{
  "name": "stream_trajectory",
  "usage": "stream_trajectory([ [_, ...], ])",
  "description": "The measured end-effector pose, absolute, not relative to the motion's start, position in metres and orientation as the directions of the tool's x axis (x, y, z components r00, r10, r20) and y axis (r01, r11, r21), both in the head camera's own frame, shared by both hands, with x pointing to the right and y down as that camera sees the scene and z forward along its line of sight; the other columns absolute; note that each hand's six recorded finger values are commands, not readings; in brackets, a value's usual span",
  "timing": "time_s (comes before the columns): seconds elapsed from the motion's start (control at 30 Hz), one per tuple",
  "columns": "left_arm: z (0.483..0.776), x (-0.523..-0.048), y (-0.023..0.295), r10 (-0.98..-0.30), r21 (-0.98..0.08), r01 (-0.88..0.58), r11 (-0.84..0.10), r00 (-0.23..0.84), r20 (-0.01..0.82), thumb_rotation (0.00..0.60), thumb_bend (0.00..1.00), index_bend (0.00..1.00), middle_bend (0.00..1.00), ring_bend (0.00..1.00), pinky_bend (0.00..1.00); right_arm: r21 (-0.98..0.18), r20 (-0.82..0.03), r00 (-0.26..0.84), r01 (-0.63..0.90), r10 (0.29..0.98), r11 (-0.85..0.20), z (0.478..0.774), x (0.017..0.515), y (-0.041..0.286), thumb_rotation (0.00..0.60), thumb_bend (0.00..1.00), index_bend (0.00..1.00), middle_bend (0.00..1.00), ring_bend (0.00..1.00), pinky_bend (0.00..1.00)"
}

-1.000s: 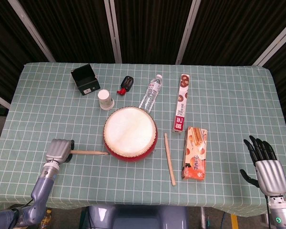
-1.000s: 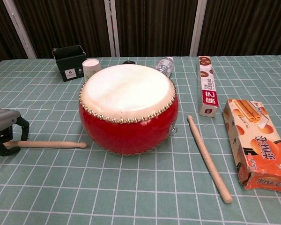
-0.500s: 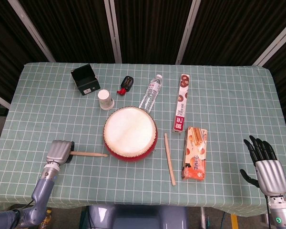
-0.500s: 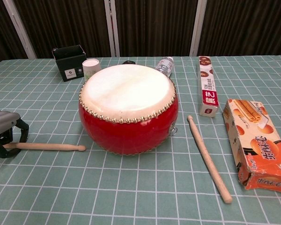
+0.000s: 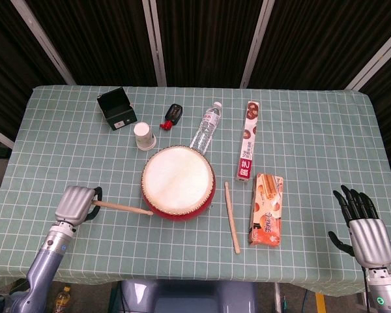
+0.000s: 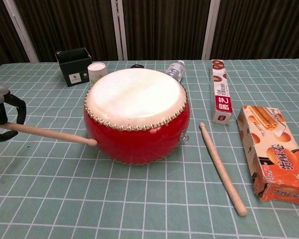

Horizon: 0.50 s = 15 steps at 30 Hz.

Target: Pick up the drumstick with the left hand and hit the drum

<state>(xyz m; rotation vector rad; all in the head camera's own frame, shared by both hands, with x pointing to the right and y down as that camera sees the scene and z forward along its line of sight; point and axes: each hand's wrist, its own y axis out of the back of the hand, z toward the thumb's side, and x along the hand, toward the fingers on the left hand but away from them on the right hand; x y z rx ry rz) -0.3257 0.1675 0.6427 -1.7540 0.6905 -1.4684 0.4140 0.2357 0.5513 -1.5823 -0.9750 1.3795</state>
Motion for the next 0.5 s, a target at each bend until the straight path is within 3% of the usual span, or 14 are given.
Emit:
stream_trajectory([
  [0.27,0.602,-0.314,0.160,-0.822,-0.848,-0.023,-0.530,0.260,0.507,0.600,0.48,0.78,1.00,1.00,1.00,-0.925,-0.372,0.104,0.038,0.922,-0.378,0.551,0.414,0.236,0.600,0.28,0.00,0.00,0.00,0.08],
  [0.5,0.576,-0.302,0.134,-0.863,-0.880,-0.092,-0.467,0.265,0.430,0.600,0.48,0.78,1.00,1.00,1.00,-0.925,-0.374,0.101,0.036,0.922,-0.379,0.552,0.414,0.236,0.600,0.28,0.00,0.00,0.00,0.08],
])
